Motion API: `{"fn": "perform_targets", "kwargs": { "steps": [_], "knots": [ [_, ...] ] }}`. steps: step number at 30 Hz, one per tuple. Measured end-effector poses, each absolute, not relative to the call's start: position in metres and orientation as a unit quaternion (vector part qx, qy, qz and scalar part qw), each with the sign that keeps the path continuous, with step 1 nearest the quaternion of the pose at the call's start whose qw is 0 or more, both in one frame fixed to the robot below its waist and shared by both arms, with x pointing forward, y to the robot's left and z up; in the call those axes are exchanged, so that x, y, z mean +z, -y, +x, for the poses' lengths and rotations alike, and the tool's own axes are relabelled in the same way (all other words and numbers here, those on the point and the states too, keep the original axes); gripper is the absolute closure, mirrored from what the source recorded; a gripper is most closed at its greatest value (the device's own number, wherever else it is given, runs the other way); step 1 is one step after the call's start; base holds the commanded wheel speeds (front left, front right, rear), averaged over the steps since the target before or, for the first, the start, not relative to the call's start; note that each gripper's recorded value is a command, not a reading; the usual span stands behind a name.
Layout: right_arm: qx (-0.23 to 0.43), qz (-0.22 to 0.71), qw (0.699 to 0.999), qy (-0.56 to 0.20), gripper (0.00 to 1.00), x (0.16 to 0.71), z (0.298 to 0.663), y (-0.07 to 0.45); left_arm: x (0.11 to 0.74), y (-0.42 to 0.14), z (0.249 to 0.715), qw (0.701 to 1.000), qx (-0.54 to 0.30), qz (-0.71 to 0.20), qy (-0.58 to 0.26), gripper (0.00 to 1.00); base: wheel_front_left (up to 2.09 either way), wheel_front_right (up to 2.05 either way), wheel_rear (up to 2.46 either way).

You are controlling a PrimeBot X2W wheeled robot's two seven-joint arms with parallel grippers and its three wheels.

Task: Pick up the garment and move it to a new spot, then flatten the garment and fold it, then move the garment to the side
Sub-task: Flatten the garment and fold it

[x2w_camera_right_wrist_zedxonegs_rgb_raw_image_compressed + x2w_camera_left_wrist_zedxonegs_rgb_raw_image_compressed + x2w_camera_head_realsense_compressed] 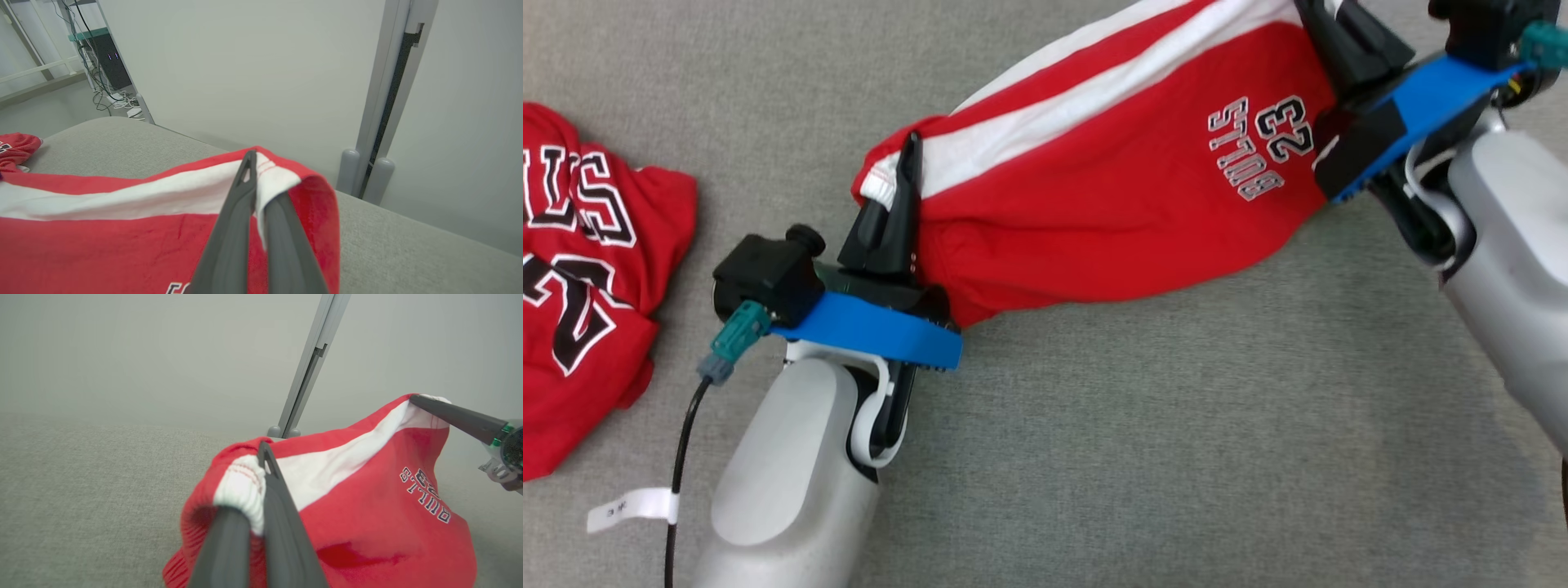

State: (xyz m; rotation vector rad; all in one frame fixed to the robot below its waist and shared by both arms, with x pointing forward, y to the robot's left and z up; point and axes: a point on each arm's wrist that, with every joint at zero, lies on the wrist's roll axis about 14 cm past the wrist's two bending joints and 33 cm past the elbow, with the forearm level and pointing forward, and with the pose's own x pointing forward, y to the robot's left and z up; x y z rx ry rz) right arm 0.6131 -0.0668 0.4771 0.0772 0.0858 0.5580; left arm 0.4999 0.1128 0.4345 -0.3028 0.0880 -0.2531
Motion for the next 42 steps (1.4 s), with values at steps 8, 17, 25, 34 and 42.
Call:
{"fn": "perform_targets", "kwargs": {
  "steps": [8, 17, 25, 34, 42],
  "knots": [
    [0.279, 0.028, 0.956, -0.081, 1.0, 0.444, 0.645, 0.045, 0.415, -0.128, 0.511, 0.983, -0.103, -0.14, -0.062, 1.0, 0.0, 0.0, 0.0],
    [0.269, 0.008, 0.956, -0.114, 0.44, 0.417, 0.652, 0.045, 0.398, -0.126, 0.512, 0.981, -0.105, -0.137, -0.085, 0.76, 0.0, 0.0, 0.0],
    [0.253, 0.007, 0.961, -0.109, 0.0, 0.424, 0.652, 0.054, 0.405, -0.123, 0.508, 0.982, -0.112, -0.13, -0.082, 0.0, 0.0, 0.0, 0.0],
    [0.229, -0.009, 0.965, -0.124, 0.0, 0.422, 0.635, 0.082, 0.406, -0.12, 0.48, 0.982, -0.111, -0.124, -0.091, 0.0, 0.0, 0.0, 0.0],
    [0.207, -0.016, 0.966, -0.156, 0.0, 0.407, 0.617, 0.102, 0.42, -0.13, 0.46, 0.986, -0.095, -0.113, -0.077, 0.0, 0.0, 0.0, 0.0]
  ]
}}
